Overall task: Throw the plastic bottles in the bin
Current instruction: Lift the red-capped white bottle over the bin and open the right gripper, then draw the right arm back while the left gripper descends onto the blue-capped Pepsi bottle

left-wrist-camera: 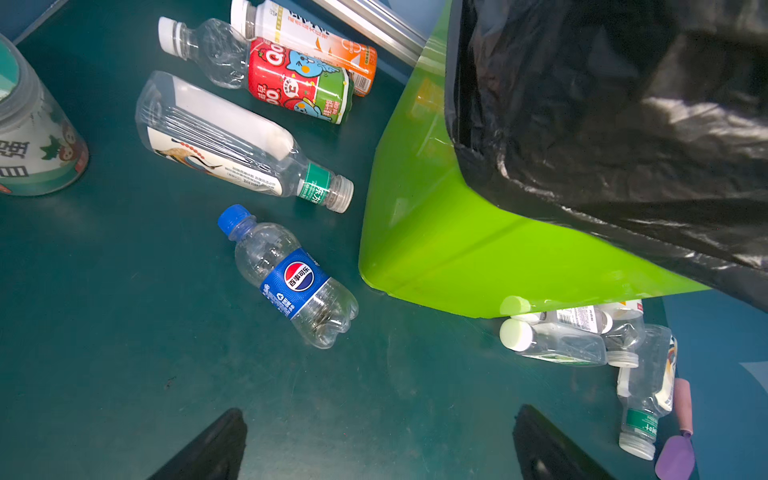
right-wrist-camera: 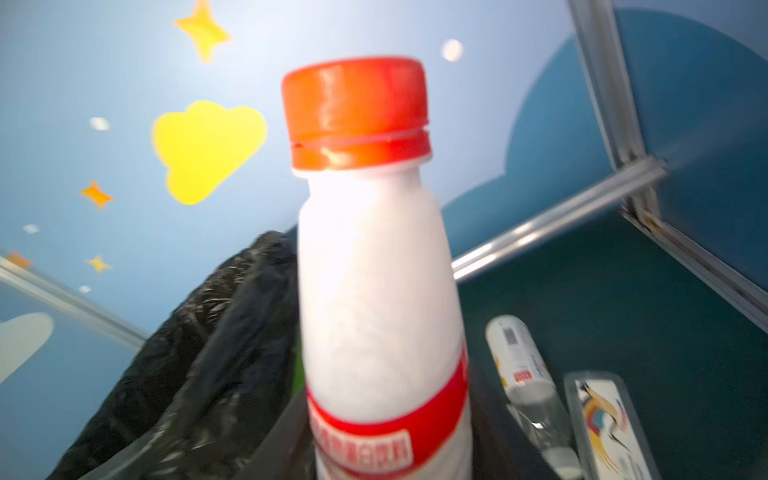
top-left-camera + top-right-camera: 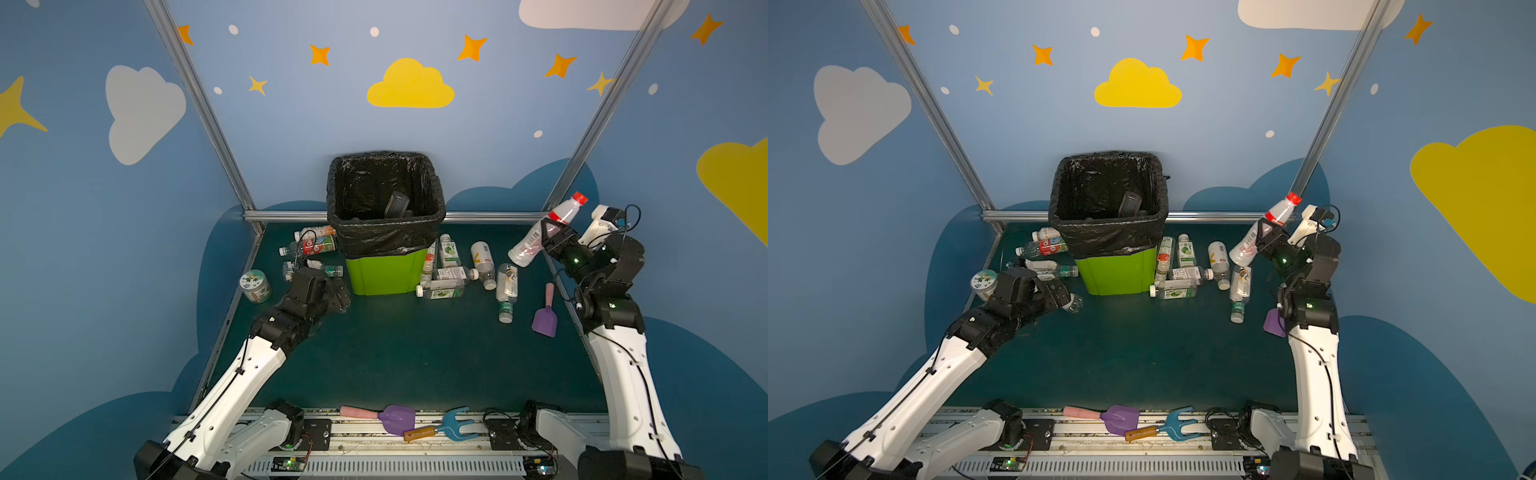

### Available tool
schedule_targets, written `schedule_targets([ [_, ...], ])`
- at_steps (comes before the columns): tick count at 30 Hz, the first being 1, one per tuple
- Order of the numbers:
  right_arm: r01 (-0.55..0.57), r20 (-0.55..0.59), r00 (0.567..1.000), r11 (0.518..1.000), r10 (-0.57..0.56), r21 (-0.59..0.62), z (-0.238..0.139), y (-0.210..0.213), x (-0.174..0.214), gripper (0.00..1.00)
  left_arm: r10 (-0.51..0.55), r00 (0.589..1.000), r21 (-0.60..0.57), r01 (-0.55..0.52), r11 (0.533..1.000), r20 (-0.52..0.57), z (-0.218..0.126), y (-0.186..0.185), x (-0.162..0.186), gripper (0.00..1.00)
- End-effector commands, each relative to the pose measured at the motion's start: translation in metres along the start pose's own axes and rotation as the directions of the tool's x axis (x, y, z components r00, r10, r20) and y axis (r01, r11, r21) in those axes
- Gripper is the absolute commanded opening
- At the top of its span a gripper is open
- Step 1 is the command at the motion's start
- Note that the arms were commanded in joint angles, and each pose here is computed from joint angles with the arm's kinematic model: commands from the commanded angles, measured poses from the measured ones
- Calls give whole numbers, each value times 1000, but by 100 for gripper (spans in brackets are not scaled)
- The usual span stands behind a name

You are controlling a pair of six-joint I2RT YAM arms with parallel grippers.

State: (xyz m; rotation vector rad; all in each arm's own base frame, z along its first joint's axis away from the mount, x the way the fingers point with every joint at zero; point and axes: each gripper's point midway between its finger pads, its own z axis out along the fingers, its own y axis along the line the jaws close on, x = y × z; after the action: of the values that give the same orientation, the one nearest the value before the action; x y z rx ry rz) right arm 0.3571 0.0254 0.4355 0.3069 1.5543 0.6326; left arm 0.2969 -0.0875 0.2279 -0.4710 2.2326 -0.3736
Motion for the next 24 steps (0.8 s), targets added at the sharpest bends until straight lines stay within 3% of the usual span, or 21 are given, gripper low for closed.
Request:
schedule_targets([
  [1,115,184,979,982,-86,-153,-4,70,-48,47,1,1000,-2,-1,1000,22,-6,-2,-9,100],
  [3,142,138,984,959,-110,-246,14,106,-44,48,5,1000,0,-5,1000,17,-7,-4,-11,100],
  [7,130,-101,977,903,-186,-409,83,172,2,51,9,1000,14,-9,1000,9,-7,-10,-14,100],
  [10,72,-321,909,858,-267,-509,129,215,59,62,5,1000,15,-5,1000,3,-9,-12,-16,100],
  [12,56,-412,852,838,-324,-543,141,233,86,76,6,1000,4,-6,1000,0,-11,-11,-17,100],
  [15,93,-375,869,851,-323,-517,137,231,73,87,6,1000,-24,-6,1000,1,-20,-4,-17,100],
  [19,63,-368,893,880,-261,-471,129,214,34,87,-5,1000,-86,8,996,29,-38,15,-19,100],
  [24,51,-236,956,894,-172,-444,95,188,1,86,-93,995,-173,98,980,40,-52,52,-18,97],
])
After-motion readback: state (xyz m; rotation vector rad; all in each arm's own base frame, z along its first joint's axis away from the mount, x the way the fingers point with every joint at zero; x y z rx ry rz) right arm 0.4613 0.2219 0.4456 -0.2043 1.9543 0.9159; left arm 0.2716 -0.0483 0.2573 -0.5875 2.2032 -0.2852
